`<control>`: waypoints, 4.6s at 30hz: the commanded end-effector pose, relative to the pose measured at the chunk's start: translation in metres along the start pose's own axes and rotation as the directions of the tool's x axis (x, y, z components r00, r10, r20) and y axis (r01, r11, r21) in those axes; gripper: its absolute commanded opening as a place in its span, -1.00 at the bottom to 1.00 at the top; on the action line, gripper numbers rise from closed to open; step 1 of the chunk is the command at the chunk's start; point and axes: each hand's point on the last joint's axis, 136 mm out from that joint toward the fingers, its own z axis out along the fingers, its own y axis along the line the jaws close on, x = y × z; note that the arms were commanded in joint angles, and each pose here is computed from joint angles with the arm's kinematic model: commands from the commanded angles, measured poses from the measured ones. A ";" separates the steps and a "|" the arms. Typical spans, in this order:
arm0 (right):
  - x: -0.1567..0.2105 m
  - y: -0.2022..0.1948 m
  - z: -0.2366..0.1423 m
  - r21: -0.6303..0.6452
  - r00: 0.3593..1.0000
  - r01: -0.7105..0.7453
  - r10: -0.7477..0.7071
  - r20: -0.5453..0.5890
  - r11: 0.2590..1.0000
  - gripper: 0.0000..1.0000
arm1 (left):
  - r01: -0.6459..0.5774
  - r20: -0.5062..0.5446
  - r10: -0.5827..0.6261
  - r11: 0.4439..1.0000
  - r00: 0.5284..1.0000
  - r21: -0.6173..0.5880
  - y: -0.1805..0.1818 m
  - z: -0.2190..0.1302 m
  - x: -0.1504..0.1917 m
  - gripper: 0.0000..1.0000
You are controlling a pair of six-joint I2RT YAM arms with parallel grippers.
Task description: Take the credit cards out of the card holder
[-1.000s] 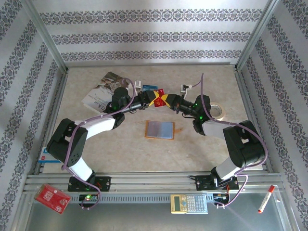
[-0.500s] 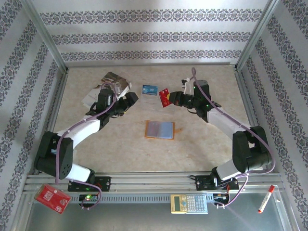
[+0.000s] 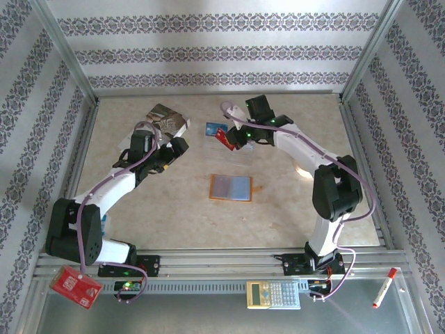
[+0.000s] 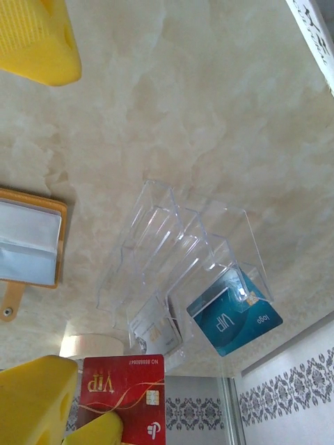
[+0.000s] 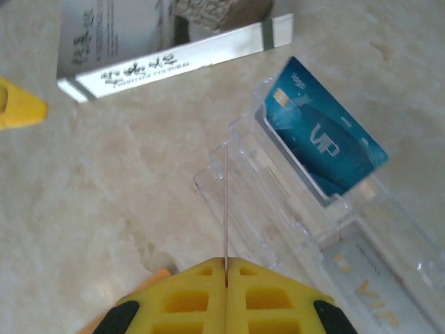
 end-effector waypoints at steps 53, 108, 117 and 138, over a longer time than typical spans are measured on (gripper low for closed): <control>-0.007 -0.029 0.081 -0.179 0.864 0.458 -0.483 -0.143 0.871 -1.00 | 0.046 -0.059 -0.046 0.999 0.997 -0.009 0.016 -0.007 0.014 1.00; -0.053 -0.017 0.044 -0.149 0.934 0.350 -0.357 -0.026 0.925 -0.53 | 0.053 -0.066 -0.052 0.999 0.996 0.011 0.013 -0.009 0.017 1.00; -0.063 0.013 -0.001 -0.131 0.983 0.181 -0.179 0.031 0.975 -0.49 | 0.057 -0.091 -0.055 0.998 0.994 0.026 0.013 -0.008 0.023 1.00; 0.122 0.062 0.008 0.449 0.878 -0.366 0.462 -0.124 0.815 0.08 | -0.003 -0.146 0.007 1.000 0.989 0.030 0.015 0.006 0.042 1.00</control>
